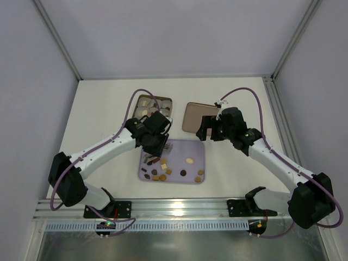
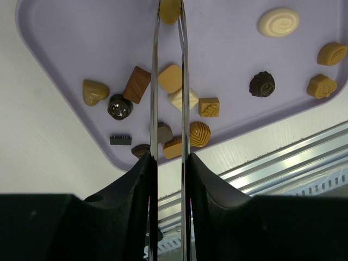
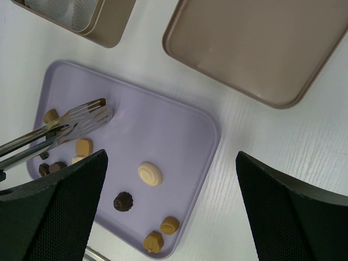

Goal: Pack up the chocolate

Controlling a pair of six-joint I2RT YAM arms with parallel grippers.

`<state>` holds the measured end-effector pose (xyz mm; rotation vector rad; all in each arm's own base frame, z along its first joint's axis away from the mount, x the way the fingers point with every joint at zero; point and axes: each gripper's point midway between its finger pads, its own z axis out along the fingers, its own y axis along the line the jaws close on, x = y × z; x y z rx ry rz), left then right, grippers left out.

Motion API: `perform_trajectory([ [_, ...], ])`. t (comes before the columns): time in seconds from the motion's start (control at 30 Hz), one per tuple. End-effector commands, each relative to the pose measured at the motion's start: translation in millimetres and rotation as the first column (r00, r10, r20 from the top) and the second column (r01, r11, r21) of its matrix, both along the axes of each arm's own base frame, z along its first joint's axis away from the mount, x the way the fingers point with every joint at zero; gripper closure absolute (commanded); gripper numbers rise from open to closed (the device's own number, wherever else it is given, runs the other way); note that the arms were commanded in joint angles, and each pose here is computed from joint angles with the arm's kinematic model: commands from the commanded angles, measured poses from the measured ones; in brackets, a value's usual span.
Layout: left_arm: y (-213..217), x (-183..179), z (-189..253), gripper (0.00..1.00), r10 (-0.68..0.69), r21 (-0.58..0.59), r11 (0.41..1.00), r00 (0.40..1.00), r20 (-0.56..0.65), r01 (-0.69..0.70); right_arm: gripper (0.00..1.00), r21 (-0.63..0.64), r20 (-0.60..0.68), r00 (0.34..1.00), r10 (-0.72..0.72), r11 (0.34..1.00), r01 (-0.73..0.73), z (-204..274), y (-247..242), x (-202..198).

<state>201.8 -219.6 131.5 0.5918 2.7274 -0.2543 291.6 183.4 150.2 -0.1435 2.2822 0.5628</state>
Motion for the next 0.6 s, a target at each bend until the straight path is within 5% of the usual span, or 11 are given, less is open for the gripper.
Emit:
perform_trajectory([
  [0.0,-6,6,12,0.72,-0.014,-0.026,1.000,0.999,0.042,0.015,0.00,0.024,0.062,0.998,-0.004,1.000,0.002,18,1,4],
  [0.57,-2,16,58,0.75,0.020,-0.066,0.998,0.990,0.141,-0.011,0.00,0.022,0.067,0.998,0.007,1.000,-0.008,20,3,5],
])
